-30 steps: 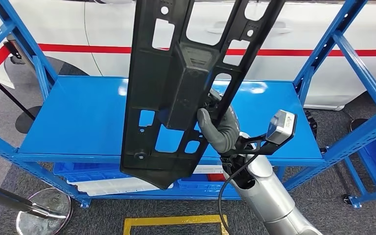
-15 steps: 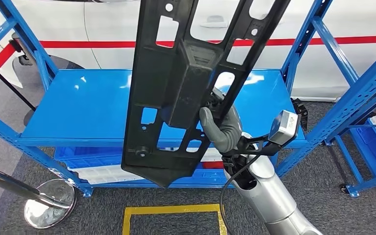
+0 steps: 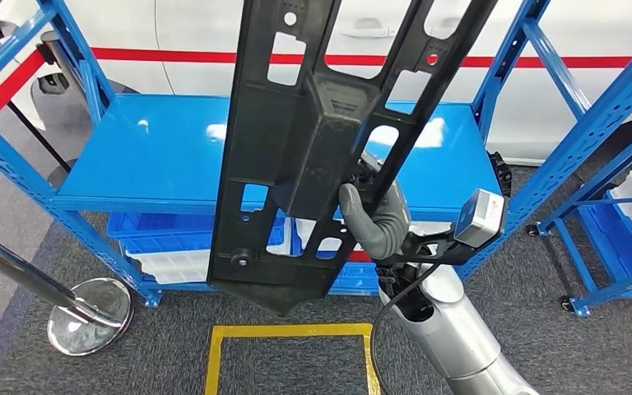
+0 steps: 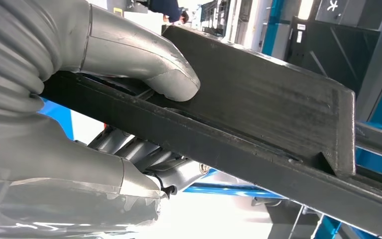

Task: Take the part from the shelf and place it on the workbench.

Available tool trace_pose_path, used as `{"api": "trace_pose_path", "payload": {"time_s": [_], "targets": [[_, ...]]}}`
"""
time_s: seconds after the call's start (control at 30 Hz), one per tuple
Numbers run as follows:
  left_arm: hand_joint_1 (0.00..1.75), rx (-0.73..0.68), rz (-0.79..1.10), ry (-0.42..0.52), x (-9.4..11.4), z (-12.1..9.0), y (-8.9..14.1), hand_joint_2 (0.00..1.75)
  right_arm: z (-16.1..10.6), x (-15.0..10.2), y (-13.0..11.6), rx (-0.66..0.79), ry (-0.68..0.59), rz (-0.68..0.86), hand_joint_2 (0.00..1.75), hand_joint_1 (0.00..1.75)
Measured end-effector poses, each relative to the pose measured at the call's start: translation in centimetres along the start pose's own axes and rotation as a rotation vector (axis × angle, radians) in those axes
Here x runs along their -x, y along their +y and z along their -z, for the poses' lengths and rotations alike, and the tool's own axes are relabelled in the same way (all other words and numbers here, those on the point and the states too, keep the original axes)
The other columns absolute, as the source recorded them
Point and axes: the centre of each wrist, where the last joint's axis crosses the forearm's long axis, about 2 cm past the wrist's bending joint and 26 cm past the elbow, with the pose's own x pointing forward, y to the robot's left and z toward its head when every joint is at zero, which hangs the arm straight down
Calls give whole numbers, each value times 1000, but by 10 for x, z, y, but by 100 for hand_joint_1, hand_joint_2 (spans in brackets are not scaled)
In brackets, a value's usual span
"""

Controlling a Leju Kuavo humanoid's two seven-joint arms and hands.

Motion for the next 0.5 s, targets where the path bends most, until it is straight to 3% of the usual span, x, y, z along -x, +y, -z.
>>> {"api": "trace_pose_path", "payload": {"time_s": [0.5], "targets": [[0,0,-3,-2,-5,1,1,175,0,-3,-1,-6,-4,10,175,175]]}}
